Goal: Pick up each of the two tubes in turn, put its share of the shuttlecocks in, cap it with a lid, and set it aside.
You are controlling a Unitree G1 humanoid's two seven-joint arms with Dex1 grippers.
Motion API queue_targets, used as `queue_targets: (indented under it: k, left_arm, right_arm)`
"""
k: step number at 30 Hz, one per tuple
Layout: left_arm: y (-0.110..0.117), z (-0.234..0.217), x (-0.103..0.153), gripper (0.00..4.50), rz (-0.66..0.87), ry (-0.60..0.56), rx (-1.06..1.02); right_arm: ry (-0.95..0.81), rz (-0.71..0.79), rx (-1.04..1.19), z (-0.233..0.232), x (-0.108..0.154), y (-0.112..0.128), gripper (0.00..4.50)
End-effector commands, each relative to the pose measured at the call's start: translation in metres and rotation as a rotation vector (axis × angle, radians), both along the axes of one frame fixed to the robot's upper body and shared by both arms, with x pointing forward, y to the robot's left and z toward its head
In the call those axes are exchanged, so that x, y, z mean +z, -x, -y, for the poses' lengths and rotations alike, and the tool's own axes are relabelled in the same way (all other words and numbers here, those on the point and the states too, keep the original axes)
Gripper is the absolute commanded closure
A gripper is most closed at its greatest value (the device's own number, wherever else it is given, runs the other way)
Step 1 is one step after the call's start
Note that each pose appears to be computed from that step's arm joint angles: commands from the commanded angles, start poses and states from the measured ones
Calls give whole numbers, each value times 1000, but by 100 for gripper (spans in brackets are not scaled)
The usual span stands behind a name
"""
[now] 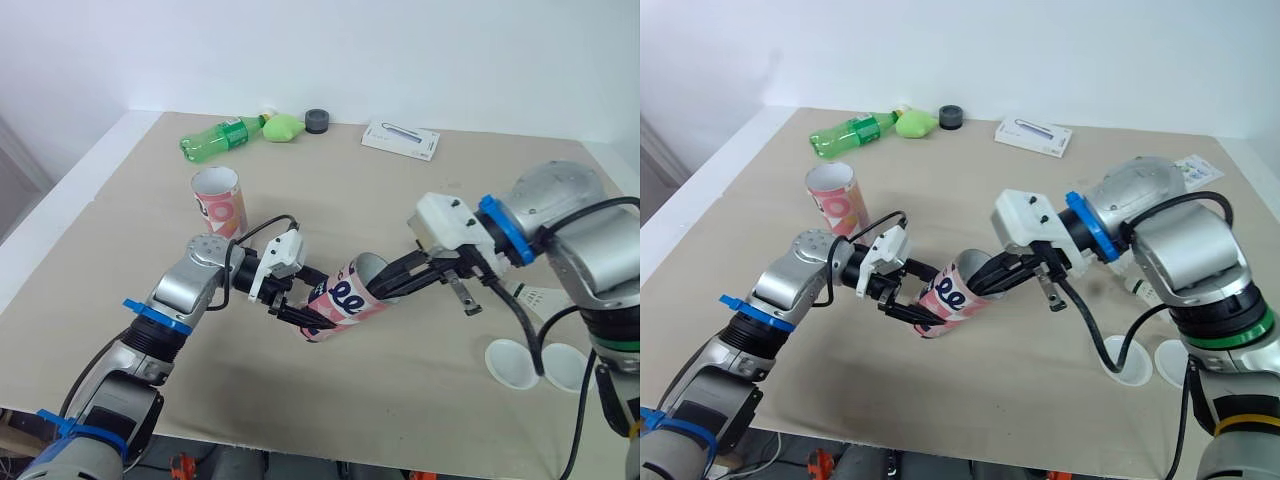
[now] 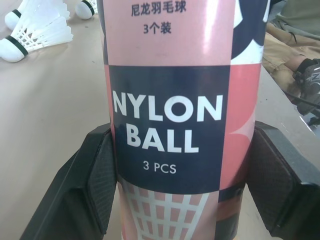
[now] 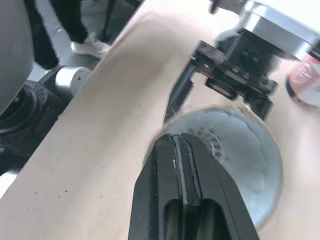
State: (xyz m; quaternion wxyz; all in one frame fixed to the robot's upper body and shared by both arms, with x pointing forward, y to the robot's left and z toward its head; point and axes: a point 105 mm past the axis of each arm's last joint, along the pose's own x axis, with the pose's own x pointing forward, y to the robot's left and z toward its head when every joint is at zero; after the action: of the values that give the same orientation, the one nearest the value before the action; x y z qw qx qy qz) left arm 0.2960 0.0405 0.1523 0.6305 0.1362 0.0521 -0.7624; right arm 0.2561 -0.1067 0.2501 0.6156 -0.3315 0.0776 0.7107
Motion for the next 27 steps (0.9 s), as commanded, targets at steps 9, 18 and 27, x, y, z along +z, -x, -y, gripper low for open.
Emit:
queue_targets:
  k: [9,18,27]
  left_arm:
    - [5,11,24,127,29,282,39]
    - [-5,51,4,127,17,406,76]
    - [-10,28,-42,127,-9,312,126]
  right_arm:
    - [-332,70,-382,55,43,16,442]
    - [-377,1,-526,58,14,25,442]
    - [-386,0,-602,66,11,33,442]
